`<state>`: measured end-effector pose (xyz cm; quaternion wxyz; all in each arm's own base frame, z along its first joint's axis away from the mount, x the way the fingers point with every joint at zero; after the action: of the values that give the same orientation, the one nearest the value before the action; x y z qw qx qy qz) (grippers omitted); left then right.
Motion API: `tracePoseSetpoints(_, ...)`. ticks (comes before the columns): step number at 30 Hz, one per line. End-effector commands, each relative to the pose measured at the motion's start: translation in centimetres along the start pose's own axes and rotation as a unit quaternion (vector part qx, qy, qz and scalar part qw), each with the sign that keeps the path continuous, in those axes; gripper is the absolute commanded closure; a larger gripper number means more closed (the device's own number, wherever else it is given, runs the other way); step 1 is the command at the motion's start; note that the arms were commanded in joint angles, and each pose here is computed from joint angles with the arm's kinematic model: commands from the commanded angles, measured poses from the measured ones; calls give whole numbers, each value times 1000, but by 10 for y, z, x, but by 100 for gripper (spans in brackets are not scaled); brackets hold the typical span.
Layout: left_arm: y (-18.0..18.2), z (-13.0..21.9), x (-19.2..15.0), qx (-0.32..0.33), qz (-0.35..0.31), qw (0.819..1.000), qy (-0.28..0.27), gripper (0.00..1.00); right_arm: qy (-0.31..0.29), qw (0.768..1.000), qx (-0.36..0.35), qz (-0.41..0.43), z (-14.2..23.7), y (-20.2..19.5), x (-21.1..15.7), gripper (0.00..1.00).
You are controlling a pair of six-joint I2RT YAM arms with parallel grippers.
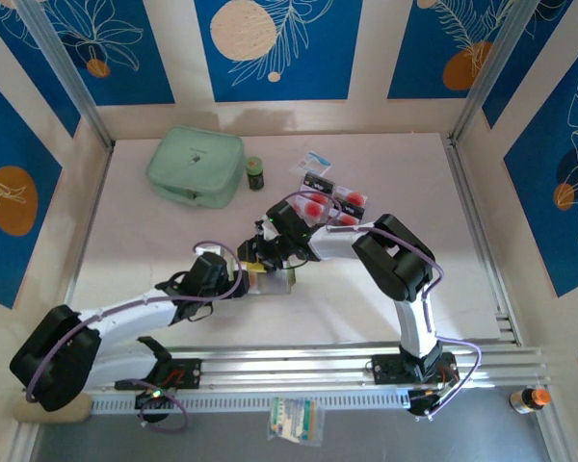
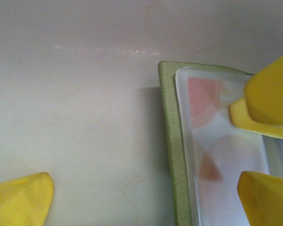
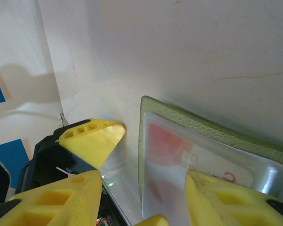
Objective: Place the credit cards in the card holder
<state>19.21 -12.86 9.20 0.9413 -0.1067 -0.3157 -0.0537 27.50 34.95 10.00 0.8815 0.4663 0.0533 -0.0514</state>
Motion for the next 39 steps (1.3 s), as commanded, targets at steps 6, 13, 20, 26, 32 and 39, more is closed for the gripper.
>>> tracePoseSetpoints(6, 11, -2, -4, 43, 17, 999, 9, 0, -38, 999, 8, 36, 62, 21, 3, 51)
tracePoseSetpoints(13, 12, -2, -4, 54, 16, 998, 11, 0, -132, 982, -99, 89, 143, 10, 19, 51)
tracePoseSetpoints(20, 14, -4, -7, 57, 18, 998, 17, 0, -194, 931, -265, 160, 203, -3, 39, 53)
tracePoseSetpoints(26, 13, -6, -7, 56, 11, 998, 21, 0, -198, 886, -372, 192, 218, -15, 53, 57)
tracePoseSetpoints(32, 12, -6, -6, 52, 13, 998, 20, 0, -167, 853, -447, 213, 207, -30, 61, 63)
tracePoseSetpoints(39, 12, -4, -6, 51, 12, 998, 19, 0, -150, 816, -511, 226, 197, -47, 69, 68)
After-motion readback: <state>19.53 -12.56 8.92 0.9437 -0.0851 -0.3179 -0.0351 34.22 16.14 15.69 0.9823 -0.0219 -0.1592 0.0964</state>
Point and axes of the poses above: each hand's point on the last joint's axis, 136 mm out from that joint toward the fingers, its own z axis back along the fingers, its own y axis along the line the jaws close on, x = y × z, the point moved 8 cm from there along z, back along the fingers, and after that the axes turned 10 degrees about -z, right-handed, at the moved point
